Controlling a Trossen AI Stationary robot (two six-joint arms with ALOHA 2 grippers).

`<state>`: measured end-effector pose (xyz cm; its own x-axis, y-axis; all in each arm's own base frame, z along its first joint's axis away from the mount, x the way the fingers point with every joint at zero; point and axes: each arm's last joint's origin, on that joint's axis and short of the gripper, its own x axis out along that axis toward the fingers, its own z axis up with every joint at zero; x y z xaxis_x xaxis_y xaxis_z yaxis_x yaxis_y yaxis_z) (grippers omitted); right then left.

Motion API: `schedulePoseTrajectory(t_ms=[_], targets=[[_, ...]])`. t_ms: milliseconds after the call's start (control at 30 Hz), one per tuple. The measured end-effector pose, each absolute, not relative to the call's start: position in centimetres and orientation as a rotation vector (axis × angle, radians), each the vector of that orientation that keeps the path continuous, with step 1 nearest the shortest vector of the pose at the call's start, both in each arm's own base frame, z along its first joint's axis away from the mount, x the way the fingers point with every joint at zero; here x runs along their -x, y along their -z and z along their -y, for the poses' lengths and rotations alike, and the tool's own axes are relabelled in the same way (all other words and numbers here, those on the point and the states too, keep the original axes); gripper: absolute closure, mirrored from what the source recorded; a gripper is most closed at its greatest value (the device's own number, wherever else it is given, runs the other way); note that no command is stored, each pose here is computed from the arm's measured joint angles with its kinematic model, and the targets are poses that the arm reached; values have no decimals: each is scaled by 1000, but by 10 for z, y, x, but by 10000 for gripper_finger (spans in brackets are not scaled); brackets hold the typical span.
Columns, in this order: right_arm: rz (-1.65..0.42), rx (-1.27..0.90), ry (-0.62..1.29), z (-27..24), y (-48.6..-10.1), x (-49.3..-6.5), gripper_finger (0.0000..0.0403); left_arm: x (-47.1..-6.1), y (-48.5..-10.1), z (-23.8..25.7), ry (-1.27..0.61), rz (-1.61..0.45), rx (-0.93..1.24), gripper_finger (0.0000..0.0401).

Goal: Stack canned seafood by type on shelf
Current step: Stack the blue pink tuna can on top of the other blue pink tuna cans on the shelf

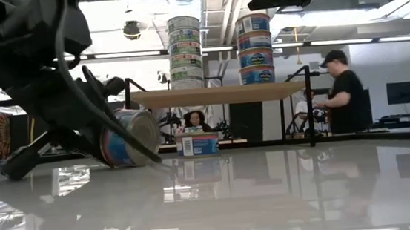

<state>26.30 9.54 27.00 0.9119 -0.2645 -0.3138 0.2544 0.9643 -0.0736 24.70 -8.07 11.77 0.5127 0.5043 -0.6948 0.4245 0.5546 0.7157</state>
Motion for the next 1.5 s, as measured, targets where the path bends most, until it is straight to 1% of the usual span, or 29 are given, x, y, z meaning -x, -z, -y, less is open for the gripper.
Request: schedulePoseTrajectory(t_ms=[100,267,367,467,533,567,667,767,900,1000,1100,1233,1333,1500], targets=[[-327,30,268,-95,-270,-263,74,-246,-129,86,-61,-1079,-1040,401],[-326,26,269,-95,-270,-263,74,-247,-159,91,4,-1060,-825,401],[-328,26,269,-95,-270,-263,74,-246,-188,92,-40,-1018,-609,401],[-327,26,269,-95,-270,-263,74,-245,-212,92,-162,-927,-312,399],[-327,38,272,-94,-270,-264,74,-245,-222,92,-205,-883,-168,387],[-329,49,273,-93,-270,-264,74,-246,-226,93,-204,-875,-135,376],[-337,64,268,-92,-270,-264,74,-248,-232,97,-182,-886,-144,326],[-361,57,161,-92,-269,-266,74,-253,-242,94,-149,-880,-134,255],[-386,49,92,-92,-266,-266,74,-263,-245,71,-102,-912,-126,160],[-419,37,95,-90,-258,-264,74,-269,-246,53,-55,-928,-171,114],[-437,8,105,-89,-250,-262,74,-271,-246,38,-3,-943,-234,95],[-469,-12,116,-87,-237,-257,74,-274,-245,20,70,-951,-259,94],[-464,-22,122,-86,-234,-257,74,-281,-237,9,114,-973,-260,96],[-447,3,122,-83,-236,-259,74,-296,-211,-1,202,-1030,-260,96]])
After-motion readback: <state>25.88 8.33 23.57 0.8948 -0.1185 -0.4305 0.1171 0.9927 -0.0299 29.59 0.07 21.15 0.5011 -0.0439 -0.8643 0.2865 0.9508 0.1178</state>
